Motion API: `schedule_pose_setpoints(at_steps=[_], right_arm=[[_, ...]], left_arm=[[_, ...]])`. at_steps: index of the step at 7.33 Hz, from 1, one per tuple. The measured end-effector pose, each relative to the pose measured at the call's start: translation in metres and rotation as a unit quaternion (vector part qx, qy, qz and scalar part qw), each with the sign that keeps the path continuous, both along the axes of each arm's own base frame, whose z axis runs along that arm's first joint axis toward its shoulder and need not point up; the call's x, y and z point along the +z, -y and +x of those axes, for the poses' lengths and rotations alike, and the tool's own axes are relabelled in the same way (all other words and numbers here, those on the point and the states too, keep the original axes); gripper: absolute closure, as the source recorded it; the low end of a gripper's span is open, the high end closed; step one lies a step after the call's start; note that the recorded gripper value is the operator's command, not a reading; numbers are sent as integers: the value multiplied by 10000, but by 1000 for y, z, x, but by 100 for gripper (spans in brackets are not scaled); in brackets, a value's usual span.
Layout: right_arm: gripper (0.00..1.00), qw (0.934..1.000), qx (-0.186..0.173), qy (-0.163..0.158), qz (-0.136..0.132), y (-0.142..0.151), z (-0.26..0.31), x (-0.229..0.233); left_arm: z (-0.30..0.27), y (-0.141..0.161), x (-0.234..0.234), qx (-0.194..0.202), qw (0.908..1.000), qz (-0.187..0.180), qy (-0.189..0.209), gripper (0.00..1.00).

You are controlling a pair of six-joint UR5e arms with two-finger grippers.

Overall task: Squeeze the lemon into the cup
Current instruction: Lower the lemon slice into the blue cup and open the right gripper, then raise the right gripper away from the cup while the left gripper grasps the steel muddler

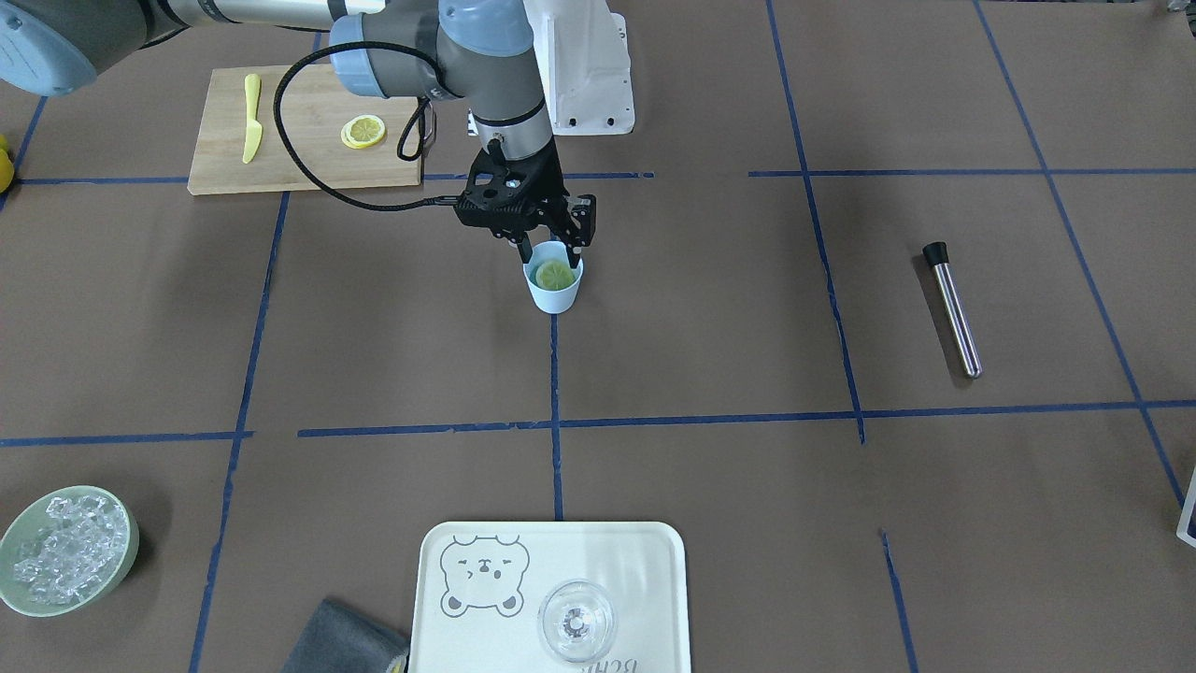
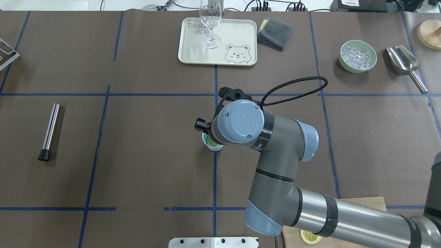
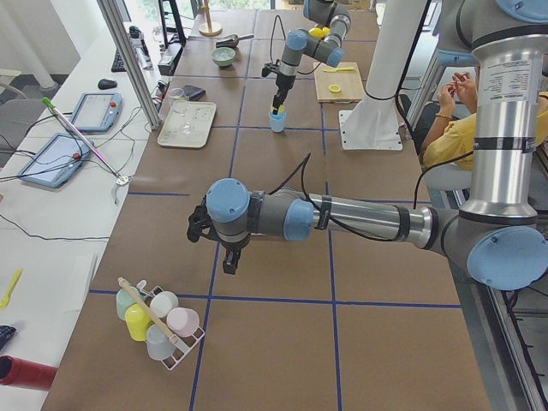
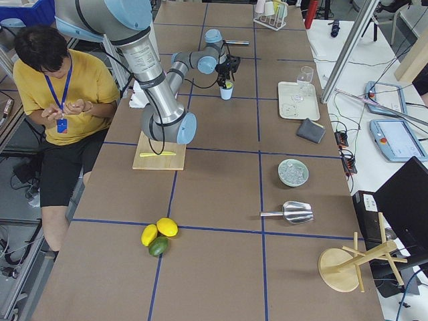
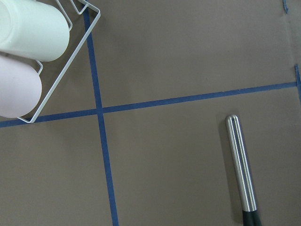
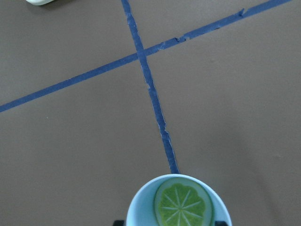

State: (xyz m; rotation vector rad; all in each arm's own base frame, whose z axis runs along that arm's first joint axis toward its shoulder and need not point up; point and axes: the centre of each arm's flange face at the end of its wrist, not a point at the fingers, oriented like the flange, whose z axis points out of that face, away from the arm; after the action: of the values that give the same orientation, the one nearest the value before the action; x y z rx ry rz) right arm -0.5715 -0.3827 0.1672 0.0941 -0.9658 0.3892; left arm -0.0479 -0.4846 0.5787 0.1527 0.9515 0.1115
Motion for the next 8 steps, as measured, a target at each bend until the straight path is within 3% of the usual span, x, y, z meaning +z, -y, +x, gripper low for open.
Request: schedule_pose_setpoints(at_steps=[3,4,6,7,8], right_arm=[[25,9998,-114,117,-101,7,13,-3],[25,9995,-150,205,-173,15,36,1],[25,9995,-132,271,-27,23,100,23],[0,9995,-120,280,-28,26,130,36],[0,9995,-147,279,-82,29,156,49]], left_arm=[[11,7,2,110,9993,360,0,0],[33,13,3,256,9979,590,-25,0],[103,15,-5,259,9978,602,-69,0],[142,10,-13,91,9985,537,-60,0],[185,3,-20,-14,9993,357,-85,0]])
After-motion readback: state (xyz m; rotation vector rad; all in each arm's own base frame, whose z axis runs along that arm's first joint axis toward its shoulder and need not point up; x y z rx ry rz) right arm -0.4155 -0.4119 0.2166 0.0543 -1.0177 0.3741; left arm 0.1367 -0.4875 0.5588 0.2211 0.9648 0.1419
